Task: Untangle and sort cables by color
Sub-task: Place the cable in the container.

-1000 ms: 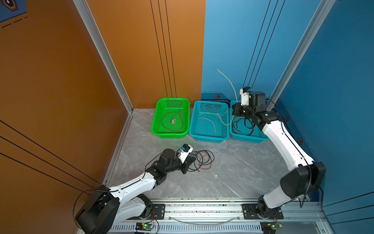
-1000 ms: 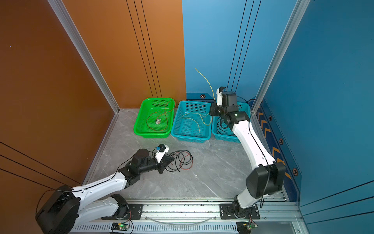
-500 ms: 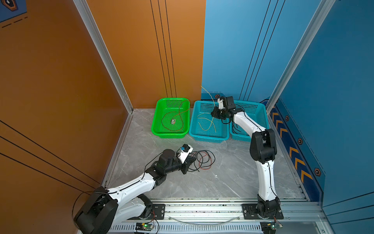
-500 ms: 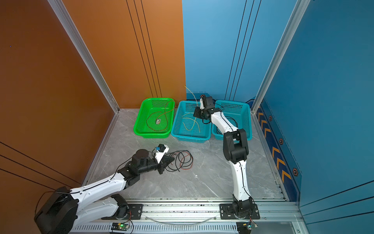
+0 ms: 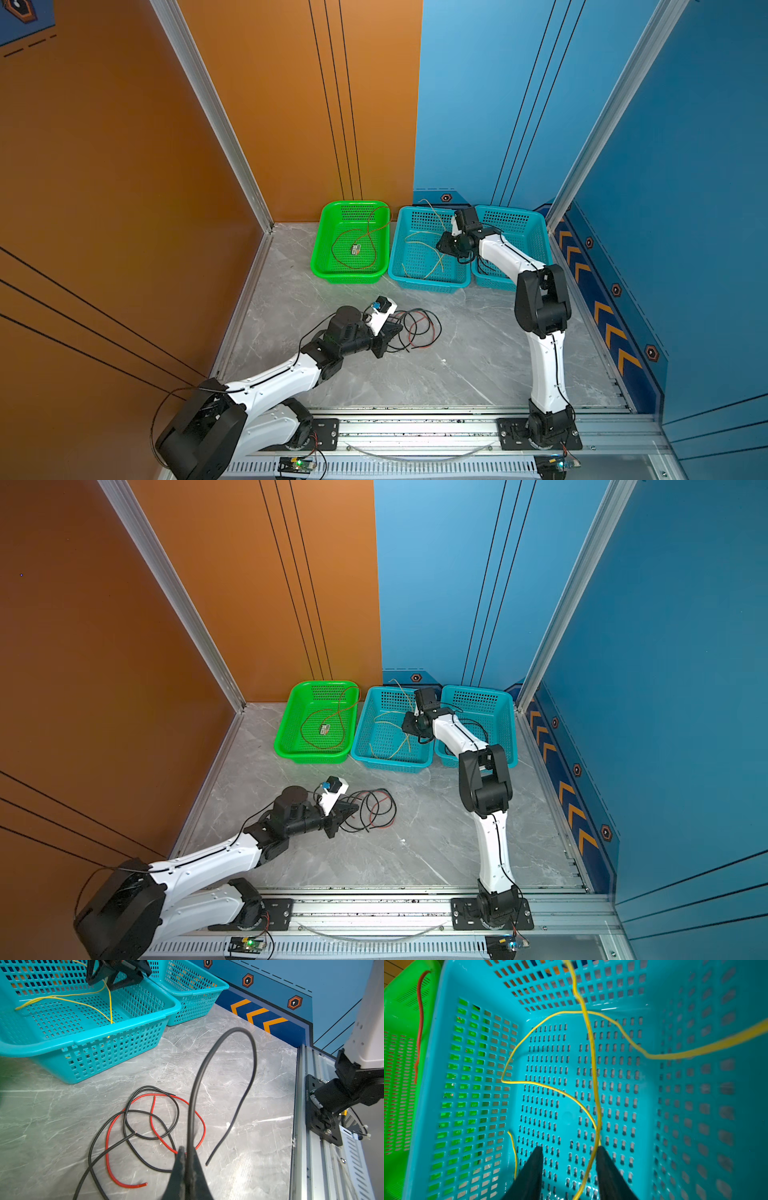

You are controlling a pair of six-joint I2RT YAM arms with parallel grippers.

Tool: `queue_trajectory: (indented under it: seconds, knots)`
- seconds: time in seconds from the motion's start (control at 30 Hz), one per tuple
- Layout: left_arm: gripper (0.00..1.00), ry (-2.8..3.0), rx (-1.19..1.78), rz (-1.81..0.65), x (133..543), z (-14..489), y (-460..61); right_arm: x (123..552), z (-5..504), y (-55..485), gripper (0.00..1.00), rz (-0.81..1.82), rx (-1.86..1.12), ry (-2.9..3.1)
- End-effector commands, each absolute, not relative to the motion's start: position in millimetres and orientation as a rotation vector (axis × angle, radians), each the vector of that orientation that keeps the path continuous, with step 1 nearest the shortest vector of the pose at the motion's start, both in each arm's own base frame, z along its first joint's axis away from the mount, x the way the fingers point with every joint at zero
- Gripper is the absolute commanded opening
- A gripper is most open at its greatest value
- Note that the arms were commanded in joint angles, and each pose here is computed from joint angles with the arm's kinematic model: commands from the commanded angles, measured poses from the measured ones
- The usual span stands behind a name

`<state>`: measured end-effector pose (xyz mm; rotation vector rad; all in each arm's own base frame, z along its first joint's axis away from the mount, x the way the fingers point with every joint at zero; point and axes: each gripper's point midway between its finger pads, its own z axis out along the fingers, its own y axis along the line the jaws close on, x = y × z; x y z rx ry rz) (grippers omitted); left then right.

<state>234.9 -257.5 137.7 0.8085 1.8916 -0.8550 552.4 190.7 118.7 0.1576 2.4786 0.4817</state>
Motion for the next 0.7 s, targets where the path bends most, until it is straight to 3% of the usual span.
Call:
queue_trajectory:
  seconds: [0.0, 0.33, 0.5, 0.67]
  knots:
    - [0.00, 1.872, 0.812, -0.862, 237, 147, -260, 542, 168, 183, 0.46, 0.352, 0.105, 2.399]
    - [0.00, 1.873, 0.803, -0.849, 237, 153, -258, 481, 255, 194, 0.50, 0.254, -0.143, 2.262]
    - [0.00, 1.871, 0.800, -0.838, 235, 155, -256, 400, 264, 224, 0.51, 0.419, -0.444, 2.240]
    - [0.00, 1.859, 0.805, -0.841, 235, 160, -257, 318, 248, 219, 0.53, 0.391, -0.680, 2.231]
